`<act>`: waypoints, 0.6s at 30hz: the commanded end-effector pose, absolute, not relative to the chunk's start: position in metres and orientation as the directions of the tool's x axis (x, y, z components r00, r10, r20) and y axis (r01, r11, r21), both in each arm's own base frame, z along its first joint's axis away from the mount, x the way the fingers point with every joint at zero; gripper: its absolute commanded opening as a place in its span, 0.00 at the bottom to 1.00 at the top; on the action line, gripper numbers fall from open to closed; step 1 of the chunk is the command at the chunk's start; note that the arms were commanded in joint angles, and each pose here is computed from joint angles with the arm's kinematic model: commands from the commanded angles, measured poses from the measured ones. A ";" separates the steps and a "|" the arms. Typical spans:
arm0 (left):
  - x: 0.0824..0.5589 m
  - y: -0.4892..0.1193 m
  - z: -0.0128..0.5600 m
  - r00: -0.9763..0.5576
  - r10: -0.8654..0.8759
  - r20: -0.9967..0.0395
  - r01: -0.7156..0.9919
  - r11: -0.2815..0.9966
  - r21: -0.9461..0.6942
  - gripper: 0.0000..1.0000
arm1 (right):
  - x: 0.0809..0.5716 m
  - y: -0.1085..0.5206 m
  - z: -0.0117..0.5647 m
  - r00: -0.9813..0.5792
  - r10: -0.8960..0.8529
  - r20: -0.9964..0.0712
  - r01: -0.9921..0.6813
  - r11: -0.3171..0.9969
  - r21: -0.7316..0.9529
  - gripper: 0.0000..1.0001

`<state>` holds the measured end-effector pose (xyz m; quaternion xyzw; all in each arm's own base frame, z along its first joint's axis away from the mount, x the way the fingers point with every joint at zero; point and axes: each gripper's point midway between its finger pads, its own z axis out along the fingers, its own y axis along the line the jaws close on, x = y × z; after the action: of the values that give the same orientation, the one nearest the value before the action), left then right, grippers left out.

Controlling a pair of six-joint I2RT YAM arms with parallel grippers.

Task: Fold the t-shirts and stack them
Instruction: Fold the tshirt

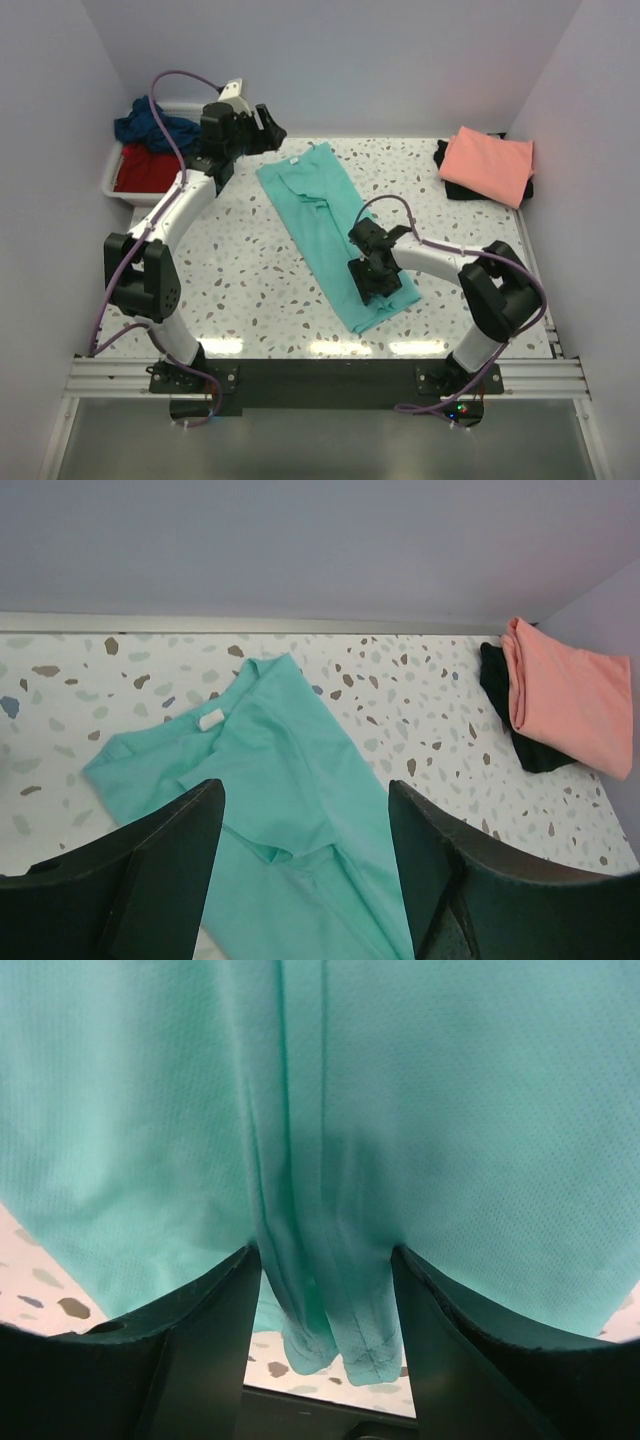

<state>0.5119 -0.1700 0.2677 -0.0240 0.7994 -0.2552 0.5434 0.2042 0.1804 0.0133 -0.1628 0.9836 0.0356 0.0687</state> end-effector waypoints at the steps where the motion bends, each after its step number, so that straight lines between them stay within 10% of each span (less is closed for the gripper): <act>1: 0.514 -0.165 0.304 -0.342 -0.311 -0.887 0.274 0.870 -0.410 0.72 | 0.170 0.211 0.002 -0.950 -0.303 -0.077 -0.311 0.941 0.131 0.59; 18: 0.476 -0.140 0.277 -0.453 -0.313 -0.835 0.113 0.908 -0.402 0.72 | 0.150 0.355 -0.015 -0.913 -0.393 -0.114 -0.408 0.890 0.204 0.57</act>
<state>0.4942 -0.1607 0.2488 -0.0376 0.8336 -0.2303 0.5007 0.1514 0.3117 0.0146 -0.2136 0.9718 0.0934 0.0347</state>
